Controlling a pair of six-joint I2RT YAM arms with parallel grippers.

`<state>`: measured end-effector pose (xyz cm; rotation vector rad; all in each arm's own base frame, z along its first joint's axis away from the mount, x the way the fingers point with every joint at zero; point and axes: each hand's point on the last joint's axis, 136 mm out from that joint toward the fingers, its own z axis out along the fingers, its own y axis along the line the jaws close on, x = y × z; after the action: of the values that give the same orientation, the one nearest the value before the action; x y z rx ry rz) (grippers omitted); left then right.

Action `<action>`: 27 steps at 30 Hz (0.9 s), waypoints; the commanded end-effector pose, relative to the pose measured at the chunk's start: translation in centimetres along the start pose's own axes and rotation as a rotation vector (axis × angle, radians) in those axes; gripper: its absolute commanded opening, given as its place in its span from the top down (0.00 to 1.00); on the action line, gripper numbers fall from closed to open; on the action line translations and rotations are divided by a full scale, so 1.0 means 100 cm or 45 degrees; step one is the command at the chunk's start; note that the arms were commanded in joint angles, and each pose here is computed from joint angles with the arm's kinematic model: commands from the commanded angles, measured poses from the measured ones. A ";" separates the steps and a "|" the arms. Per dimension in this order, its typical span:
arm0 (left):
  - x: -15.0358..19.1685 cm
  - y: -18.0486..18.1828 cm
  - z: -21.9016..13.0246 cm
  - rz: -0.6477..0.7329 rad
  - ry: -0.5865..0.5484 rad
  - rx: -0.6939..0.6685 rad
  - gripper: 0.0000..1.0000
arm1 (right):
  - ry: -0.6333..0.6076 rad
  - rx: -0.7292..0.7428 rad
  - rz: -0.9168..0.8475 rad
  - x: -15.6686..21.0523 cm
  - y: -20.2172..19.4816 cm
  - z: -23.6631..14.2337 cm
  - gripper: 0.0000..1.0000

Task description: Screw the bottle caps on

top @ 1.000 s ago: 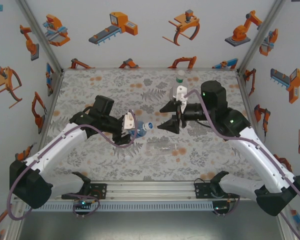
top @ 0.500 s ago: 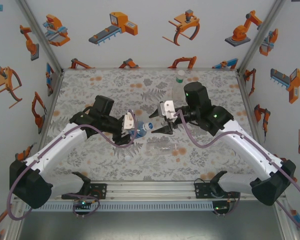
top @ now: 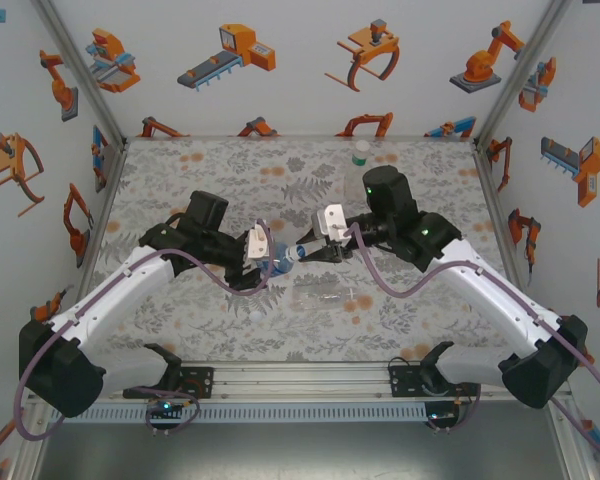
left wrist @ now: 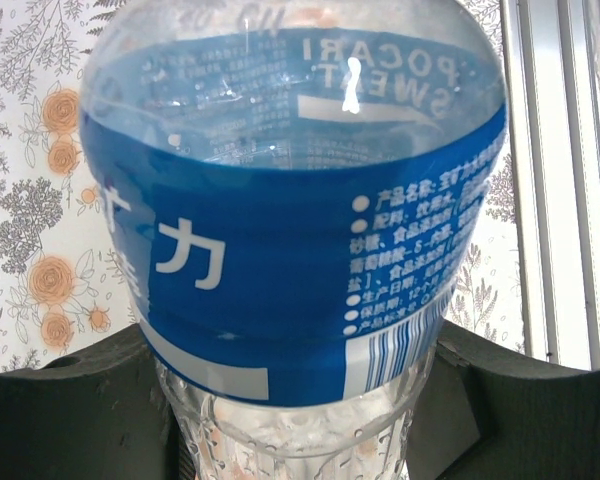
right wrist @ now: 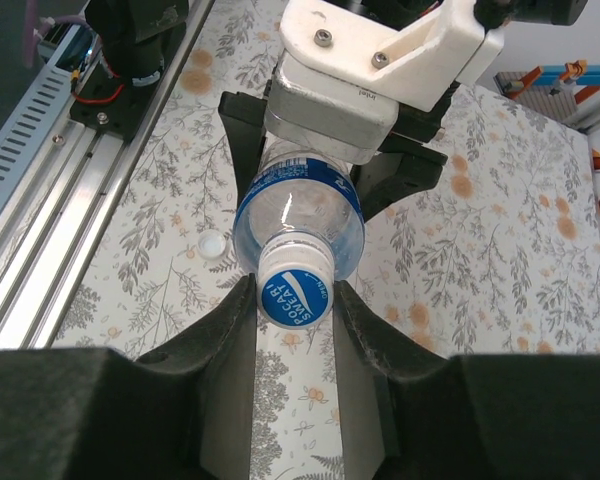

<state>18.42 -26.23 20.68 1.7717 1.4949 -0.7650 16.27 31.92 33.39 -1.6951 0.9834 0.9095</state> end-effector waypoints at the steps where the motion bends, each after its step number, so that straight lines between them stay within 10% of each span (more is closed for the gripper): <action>1: -0.016 -0.002 -0.006 0.040 -0.059 0.019 1.00 | -0.019 -0.038 0.001 0.001 0.006 0.006 0.77; 7: -0.016 -0.002 -0.005 0.039 -0.057 0.018 1.00 | -0.022 0.101 0.434 0.007 -0.013 0.007 0.84; 21: -0.019 0.001 -0.006 0.039 -0.075 0.008 1.00 | -0.106 0.801 2.305 0.081 -0.047 -0.008 0.92; 27: -0.018 0.001 -0.006 0.038 -0.071 0.004 1.00 | -0.036 0.805 2.518 0.089 -0.042 -0.001 0.87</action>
<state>19.41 -24.80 19.34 1.7559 1.6208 -0.6859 23.38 31.01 28.12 0.0628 2.4268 1.4073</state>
